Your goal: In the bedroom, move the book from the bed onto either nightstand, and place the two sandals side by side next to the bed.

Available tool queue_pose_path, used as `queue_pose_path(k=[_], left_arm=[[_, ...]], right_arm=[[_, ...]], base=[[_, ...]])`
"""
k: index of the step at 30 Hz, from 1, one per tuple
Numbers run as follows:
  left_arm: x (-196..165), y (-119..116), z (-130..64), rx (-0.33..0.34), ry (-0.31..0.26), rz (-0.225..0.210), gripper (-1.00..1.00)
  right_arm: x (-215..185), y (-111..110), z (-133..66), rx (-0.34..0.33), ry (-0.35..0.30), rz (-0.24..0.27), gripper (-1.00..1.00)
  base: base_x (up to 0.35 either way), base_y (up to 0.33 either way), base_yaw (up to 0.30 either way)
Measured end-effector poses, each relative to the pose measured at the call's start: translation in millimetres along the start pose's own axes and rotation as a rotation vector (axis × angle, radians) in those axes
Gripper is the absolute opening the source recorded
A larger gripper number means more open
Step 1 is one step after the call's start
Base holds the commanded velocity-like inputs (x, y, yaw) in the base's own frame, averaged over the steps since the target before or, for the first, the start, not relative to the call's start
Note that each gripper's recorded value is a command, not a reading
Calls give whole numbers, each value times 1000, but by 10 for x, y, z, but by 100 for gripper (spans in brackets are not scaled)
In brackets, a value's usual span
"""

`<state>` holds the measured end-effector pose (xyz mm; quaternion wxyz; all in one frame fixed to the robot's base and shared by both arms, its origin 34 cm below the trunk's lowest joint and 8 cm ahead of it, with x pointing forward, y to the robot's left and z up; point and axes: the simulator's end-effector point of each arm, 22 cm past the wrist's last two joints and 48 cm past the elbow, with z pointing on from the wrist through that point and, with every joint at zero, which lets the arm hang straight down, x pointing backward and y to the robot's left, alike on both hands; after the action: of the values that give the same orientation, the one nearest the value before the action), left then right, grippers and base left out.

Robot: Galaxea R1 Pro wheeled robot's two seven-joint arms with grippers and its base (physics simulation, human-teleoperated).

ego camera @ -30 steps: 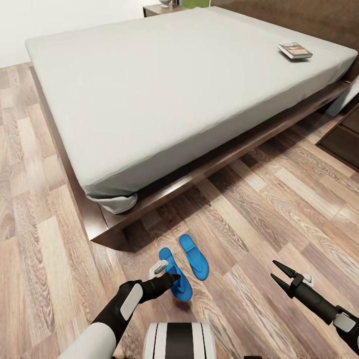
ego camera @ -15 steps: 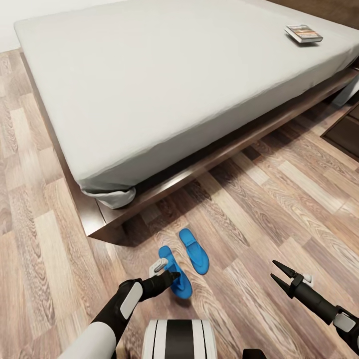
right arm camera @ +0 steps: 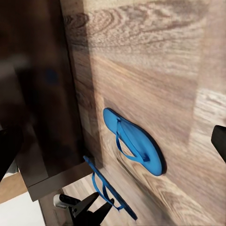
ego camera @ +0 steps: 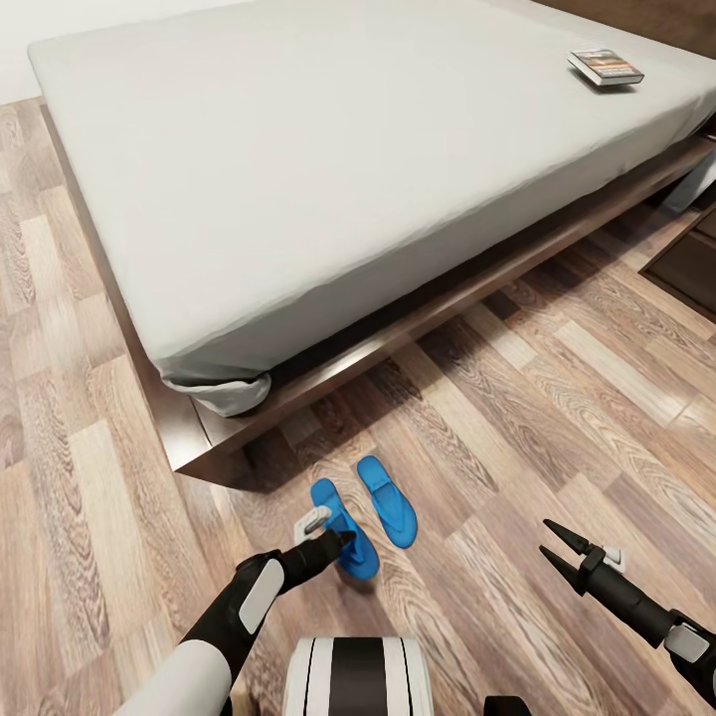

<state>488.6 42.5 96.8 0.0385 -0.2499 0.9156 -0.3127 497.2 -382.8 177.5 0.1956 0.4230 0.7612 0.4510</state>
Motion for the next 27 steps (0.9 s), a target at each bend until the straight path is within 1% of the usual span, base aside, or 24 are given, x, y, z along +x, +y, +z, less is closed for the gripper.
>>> queue_pose_path(k=[6, 11, 15, 20, 27], left_arm=[[-58, -10, 0, 3, -26, 8, -100], [-76, -22, 0, 8, -34, 11, -100], [-76, -92, -2, 40, -36, 13, -100], [-75, -112, -3, 49, -36, 14, -100], [-67, -109, -1, 50, -34, 14, -100]], right_arm=[[1, 0, 0, 0, 0, 0, 100], [4, -2, 0, 1, 1, 0, 100], [8, -7, 2, 3, 3, 1, 100], [11, -9, 1, 4, 4, 0, 100], [14, -6, 5, 2, 4, 1, 100]], base=[[0, 0, 0], [0, 0, 0], [0, 0, 0], [0, 0, -12], [0, 0, -184]])
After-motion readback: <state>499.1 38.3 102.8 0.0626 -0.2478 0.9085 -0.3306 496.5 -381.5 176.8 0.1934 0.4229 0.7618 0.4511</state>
